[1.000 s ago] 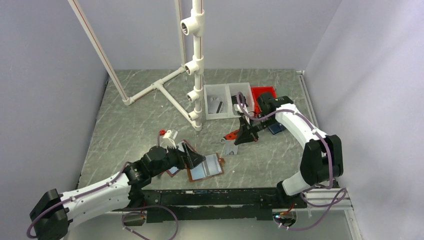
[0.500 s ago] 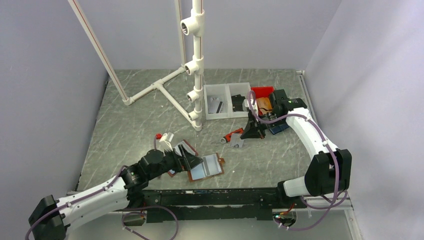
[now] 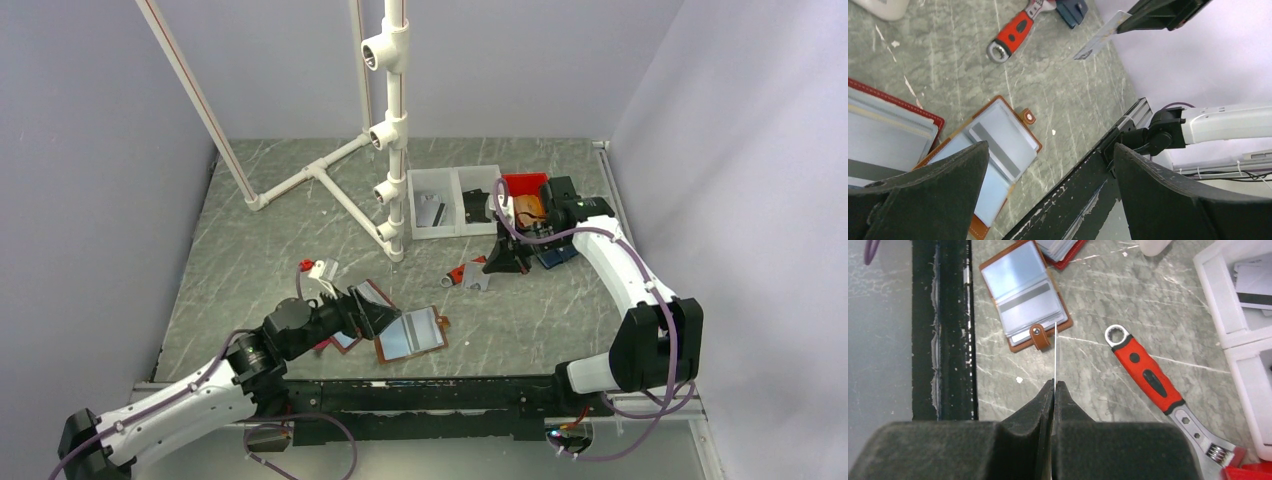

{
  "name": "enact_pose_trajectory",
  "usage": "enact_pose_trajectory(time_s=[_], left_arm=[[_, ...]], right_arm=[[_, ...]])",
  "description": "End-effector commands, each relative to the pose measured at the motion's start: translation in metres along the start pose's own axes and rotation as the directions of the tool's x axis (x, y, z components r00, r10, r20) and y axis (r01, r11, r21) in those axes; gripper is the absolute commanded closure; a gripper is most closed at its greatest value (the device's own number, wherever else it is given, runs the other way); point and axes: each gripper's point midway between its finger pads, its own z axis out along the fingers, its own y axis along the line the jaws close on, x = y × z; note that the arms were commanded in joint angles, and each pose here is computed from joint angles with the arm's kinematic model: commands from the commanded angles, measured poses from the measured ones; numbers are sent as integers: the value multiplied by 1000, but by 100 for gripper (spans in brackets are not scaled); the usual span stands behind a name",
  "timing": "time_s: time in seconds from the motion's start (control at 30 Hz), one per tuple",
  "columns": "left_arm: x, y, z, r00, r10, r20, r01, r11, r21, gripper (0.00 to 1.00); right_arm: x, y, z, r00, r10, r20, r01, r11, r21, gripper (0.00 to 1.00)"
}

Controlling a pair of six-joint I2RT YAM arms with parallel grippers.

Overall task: Take the credit cards out of the card holder
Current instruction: Place the credit card in the storage box.

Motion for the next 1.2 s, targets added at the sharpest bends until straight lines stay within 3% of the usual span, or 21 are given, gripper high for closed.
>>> enact_pose_trajectory(time_s=[0.0,0.63,1.17], left_arm=[[-10,-6,-4,995,82,54,-84,995,46,1],[14,11,6,995,96,-12,-96,995,33,1],[19,23,8,997,76,-6,-76,997,6,1]], right_arm=[[-18,-23,-11,998,-67,-18,68,993,94,100],[-76,-96,-26,997,-66,-50,76,968,238,100],[-117,-163,9,998,37,-50,-20,950,312,100]])
